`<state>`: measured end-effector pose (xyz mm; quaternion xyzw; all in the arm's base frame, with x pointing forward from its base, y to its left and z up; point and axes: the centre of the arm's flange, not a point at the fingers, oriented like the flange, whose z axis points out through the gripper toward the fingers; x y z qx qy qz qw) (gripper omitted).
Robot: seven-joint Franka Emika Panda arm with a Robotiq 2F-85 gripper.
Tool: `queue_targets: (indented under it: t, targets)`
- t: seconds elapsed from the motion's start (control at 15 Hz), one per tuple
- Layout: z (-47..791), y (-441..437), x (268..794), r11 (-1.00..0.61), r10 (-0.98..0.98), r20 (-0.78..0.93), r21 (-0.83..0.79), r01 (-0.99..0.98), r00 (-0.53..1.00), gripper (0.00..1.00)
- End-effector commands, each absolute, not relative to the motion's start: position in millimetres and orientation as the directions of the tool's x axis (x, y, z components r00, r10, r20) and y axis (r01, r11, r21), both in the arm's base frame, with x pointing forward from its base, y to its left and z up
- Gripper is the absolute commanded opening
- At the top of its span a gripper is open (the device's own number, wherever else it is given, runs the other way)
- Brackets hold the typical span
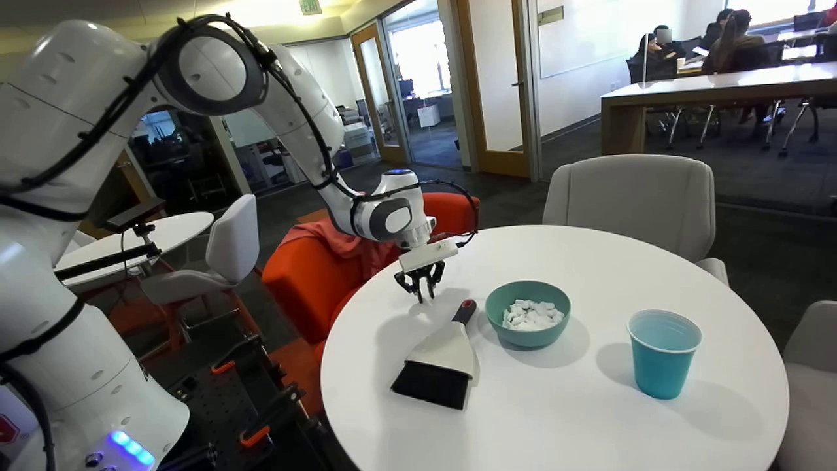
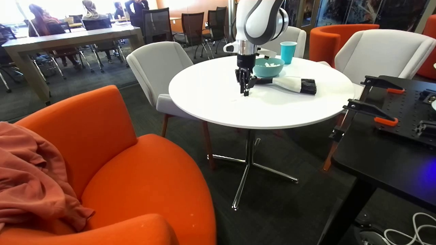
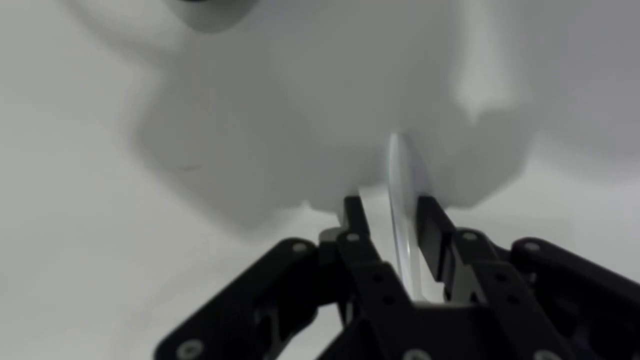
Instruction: Pour the contents of the cup into the bowl then use the spoon to mix them
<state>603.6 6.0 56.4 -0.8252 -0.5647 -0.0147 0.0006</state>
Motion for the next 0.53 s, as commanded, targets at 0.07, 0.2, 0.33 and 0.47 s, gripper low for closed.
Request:
queue_targets:
  t: [0.07, 0.2, 0.33, 0.47]
  targets:
    - [54, 5, 605, -0.383, 0.924, 0.01, 0.013, 0.923, 0.383, 0.03]
    - [55, 6, 604, -0.385, 0.923, 0.009, 0.016, 0.923, 0.385, 0.06]
    - [63, 11, 599, -0.391, 0.92, 0.006, 0.04, 0.919, 0.391, 0.03]
    - [77, 18, 591, -0.411, 0.91, -0.012, 0.093, 0.907, 0.414, 0.04]
